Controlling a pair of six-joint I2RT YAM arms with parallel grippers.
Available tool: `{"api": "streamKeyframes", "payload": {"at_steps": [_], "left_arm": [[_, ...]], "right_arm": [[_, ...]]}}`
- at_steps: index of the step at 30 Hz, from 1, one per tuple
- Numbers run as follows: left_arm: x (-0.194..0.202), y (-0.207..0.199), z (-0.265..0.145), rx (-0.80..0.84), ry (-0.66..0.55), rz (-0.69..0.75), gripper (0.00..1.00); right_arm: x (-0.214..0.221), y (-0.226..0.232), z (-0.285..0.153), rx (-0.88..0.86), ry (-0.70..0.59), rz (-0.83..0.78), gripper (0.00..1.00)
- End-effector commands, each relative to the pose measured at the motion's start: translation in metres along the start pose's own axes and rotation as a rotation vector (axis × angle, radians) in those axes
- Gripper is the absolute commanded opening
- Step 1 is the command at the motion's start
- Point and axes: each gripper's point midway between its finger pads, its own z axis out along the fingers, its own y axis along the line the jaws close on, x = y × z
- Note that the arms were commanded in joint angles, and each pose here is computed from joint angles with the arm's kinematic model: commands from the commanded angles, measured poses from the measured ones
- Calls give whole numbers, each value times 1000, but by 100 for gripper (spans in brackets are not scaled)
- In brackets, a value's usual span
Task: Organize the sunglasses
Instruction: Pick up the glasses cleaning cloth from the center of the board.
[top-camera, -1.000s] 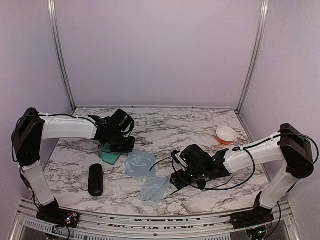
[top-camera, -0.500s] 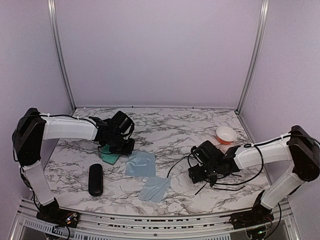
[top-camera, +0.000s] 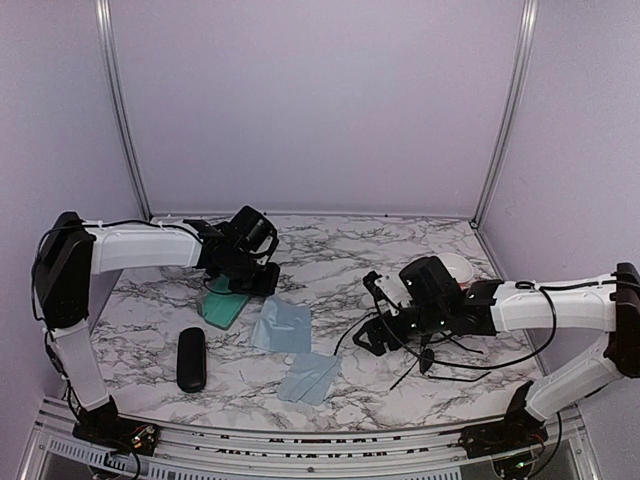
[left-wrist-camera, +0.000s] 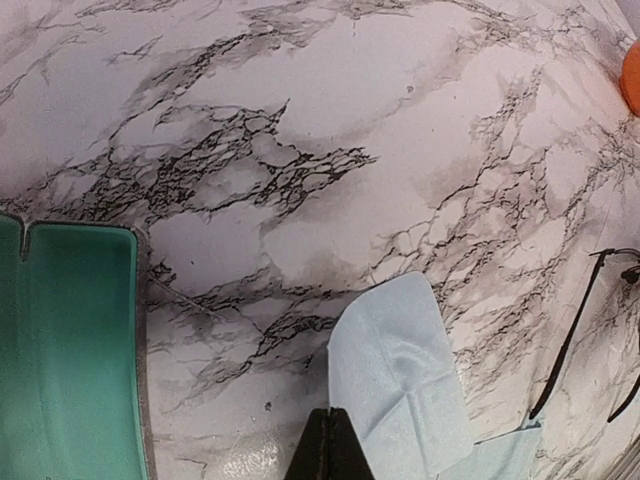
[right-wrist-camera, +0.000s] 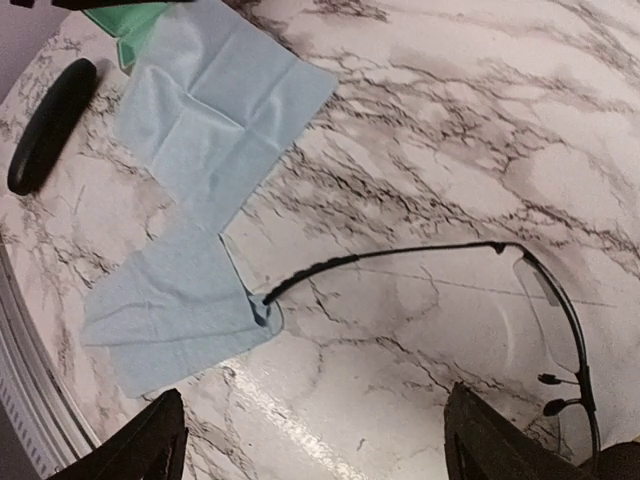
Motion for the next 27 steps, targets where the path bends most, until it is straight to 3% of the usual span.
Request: {"api": "streamKeyframes", "payload": {"at_steps": [1,9,15,20,23,27], "left_arm": [[-13,-9,-13,6,5,20,0],[-19,-24,-17,58,32,18,0],[-11,-44,-15,138,58,71,0],[-7,-60,-20,210,71,124,0],[-9,-64,-28,230,61,133,0],[-8,-68,-37,262,61,146,0]], "right_arm": [[-50,39,-20,-164,-153,-48,86],[-85,57,-17,-206,-223,-82,86],[-117,77,-23,-301,-368,-307,88],[-130,60,-24,-318,-486,-500,88],[-127,60,-10,-316,-472,-610,88],[-134,44,18,-301,-397,-608,84]]}}
